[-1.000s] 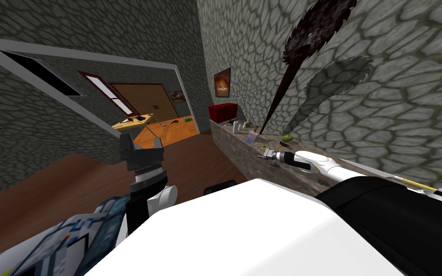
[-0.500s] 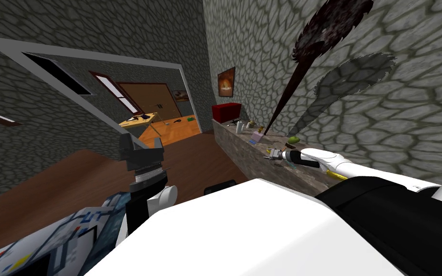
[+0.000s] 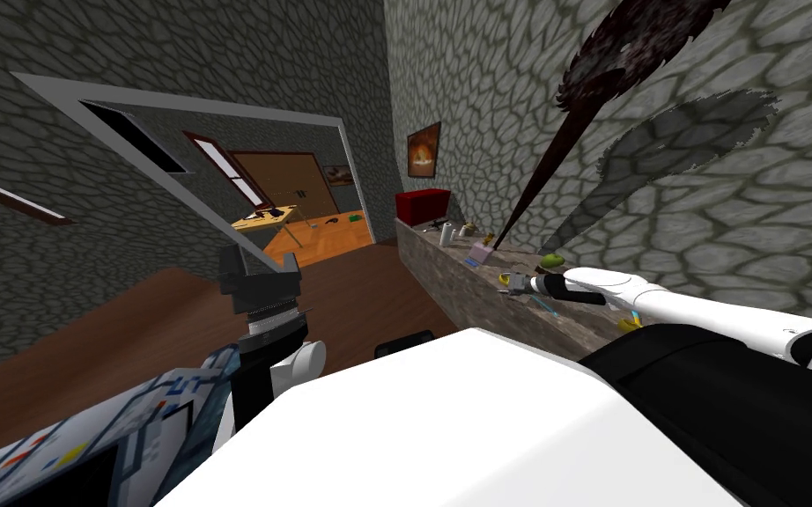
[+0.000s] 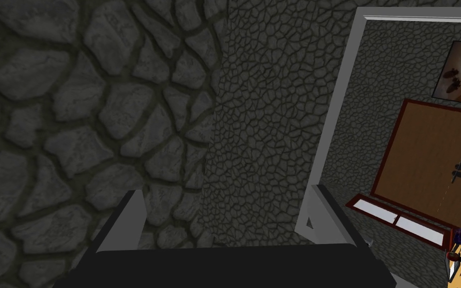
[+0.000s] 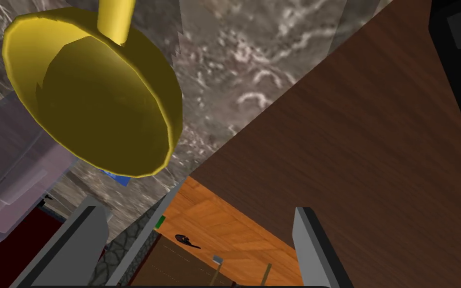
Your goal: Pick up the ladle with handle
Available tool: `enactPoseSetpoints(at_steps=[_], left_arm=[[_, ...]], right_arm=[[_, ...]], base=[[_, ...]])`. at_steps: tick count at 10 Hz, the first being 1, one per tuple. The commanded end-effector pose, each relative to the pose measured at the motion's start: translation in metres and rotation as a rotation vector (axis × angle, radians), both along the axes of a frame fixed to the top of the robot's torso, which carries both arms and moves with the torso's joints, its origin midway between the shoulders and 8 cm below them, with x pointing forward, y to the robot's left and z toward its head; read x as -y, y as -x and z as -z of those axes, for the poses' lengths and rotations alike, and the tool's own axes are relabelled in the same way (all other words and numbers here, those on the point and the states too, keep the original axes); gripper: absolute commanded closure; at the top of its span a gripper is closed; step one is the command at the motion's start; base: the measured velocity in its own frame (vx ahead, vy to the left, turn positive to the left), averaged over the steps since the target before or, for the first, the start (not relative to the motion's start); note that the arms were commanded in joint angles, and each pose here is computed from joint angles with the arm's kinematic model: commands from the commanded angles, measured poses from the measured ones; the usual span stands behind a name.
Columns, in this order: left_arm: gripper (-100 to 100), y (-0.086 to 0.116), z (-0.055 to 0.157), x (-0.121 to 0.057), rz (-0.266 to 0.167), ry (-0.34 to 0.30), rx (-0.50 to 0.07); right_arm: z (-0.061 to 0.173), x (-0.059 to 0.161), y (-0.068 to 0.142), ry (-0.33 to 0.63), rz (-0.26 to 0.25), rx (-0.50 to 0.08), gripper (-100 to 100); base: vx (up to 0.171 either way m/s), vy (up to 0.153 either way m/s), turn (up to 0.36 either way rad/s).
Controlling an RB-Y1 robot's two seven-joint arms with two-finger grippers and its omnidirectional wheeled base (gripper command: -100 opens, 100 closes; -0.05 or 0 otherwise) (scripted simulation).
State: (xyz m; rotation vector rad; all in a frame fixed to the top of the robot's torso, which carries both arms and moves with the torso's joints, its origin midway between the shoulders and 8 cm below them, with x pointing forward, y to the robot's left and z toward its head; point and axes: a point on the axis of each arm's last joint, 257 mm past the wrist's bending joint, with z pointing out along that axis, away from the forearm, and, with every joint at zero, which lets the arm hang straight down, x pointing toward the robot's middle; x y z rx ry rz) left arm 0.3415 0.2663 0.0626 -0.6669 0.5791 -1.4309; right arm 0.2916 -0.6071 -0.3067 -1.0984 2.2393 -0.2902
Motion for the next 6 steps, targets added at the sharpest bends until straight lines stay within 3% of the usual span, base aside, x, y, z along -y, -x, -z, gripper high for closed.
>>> enactPoseSetpoints(at_steps=[1, 5, 6], left_arm=[[0, 0.0, 0.0, 0.0, 0.0, 0.0, 0.0], [0, 0.0, 0.0, 0.0, 0.0, 0.0, 0.0], [0, 0.0, 0.0, 0.0, 0.0, 0.0, 0.0]], right_arm=[[0.0, 0.027, 0.014, 0.075, -0.008, -0.046, -100], [-0.002, 0.087, 0.06, 0.242, -0.021, -0.177, -100], [-0.002, 0.087, 0.06, 0.242, -0.021, -0.177, -100]], base=[[0.022, 0.037, 0.114], [0.01, 0.049, 0.093], [0.003, 0.03, 0.027]])
